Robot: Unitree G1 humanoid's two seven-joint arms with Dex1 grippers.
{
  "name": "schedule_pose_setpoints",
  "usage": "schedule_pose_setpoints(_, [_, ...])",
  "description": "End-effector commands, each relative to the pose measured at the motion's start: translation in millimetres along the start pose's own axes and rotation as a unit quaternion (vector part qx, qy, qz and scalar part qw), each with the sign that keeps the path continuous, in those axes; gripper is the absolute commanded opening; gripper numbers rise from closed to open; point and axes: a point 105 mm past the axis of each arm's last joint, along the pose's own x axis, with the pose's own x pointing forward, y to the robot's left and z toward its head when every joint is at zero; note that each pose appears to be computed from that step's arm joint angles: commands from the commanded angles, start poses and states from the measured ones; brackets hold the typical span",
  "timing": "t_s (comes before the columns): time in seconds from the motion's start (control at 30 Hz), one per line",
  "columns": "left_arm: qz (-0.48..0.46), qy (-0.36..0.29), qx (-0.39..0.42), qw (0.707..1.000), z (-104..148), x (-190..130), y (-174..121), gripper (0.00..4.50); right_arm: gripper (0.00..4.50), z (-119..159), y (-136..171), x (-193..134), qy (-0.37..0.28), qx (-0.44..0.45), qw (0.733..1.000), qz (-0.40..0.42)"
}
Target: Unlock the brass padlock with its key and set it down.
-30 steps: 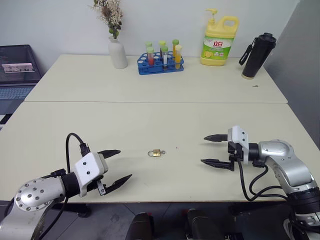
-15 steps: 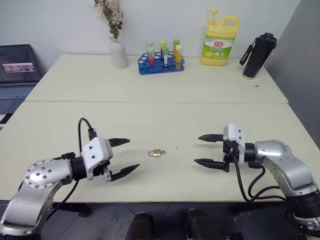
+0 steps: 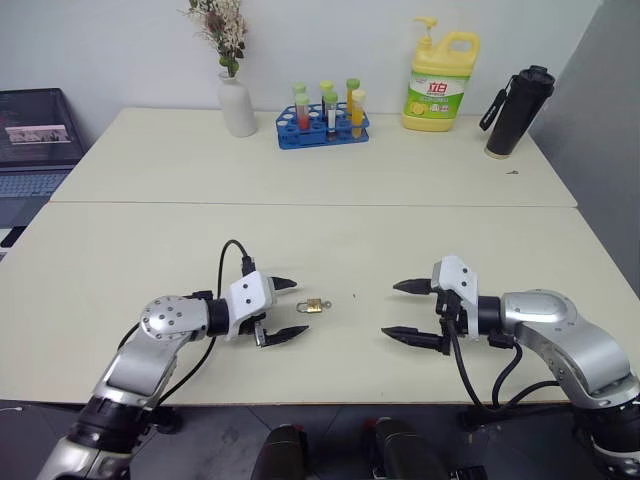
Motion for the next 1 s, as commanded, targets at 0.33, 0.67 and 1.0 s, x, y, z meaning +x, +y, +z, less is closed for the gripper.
schedule_pose_setpoints(0.33, [-0.043,-0.005,0.007,0.999,-2,22,3,4.37,4.49,13,8,-1,-0.027,-0.013,1.000,-0.001])
schedule_pose_setpoints(0.67, [-0.071,0.013,0.011,0.997,-9,26,-5,3.48,4.50,16,9,-2,-0.027,-0.012,1.000,-0.001])
schedule_pose_setpoints(1.0, [-0.072,0.038,0.008,0.997,-19,22,-6,0.97,4.50,20,8,-1,-0.028,-0.017,0.999,-0.003])
